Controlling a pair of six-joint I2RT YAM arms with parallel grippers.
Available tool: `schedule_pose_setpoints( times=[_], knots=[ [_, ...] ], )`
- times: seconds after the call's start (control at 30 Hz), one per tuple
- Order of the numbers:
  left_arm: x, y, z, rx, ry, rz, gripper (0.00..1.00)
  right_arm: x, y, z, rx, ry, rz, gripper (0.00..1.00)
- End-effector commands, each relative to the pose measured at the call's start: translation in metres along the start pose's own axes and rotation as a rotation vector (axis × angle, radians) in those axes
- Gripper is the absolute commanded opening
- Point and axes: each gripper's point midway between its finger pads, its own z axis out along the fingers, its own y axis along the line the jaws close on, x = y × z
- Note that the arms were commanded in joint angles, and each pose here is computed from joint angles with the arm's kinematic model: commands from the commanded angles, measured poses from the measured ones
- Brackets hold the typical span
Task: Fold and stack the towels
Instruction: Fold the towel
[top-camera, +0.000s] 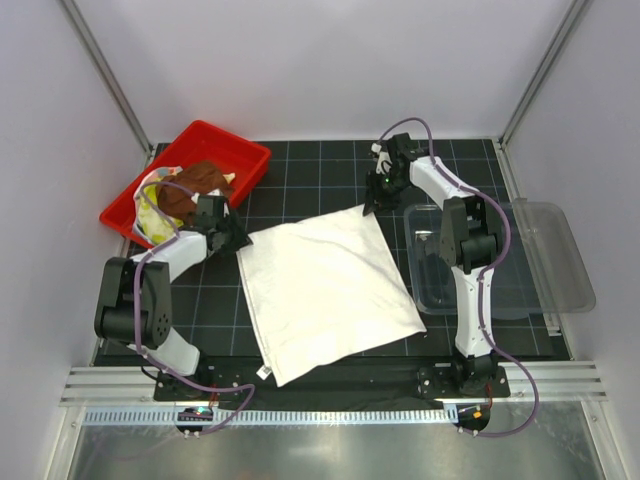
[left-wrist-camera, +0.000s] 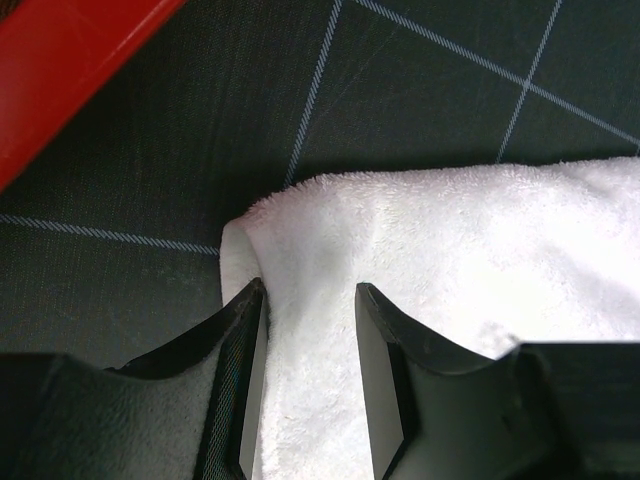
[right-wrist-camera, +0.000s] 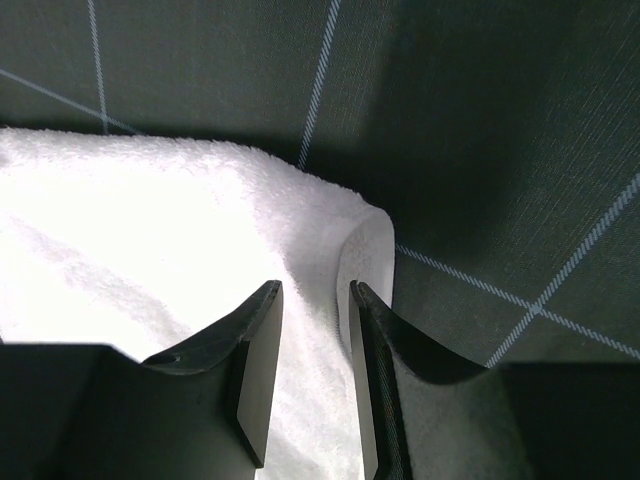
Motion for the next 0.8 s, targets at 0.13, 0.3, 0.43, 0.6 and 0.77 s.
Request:
schedule_pose_setpoints(
  times=[0.13, 0.3, 0.43, 0.6, 0.77],
  knots=[
    [-0.021, -0.007, 0.001, 0.018, -0.052, 0.018, 0.42, -0.004, 0.006, -0.008, -0.031, -0.023, 0.014, 0.38],
    [-0.021, -0.005, 0.004, 0.007, -0.046, 0.021, 0.41, -0.004, 0.006, -0.008, -0.032, -0.027, 0.01, 0.36],
    [-0.02, -0.004, 0.003, 0.002, -0.042, 0.026, 0.21, -0.005, 0.004, -0.006, -0.032, -0.035, 0.003, 0.18],
    [-0.039, -0.01, -0.01, 0.012, -0.073, 0.077, 0.0, -0.024, 0.009, -0.034, -0.014, -0.148, -0.036, 0.01],
    [-0.067, -0.031, -0.035, 0.145, -0.13, 0.114, 0.0, -0.044, 0.017, -0.071, -0.017, -0.294, -0.081, 0.01]
  ],
)
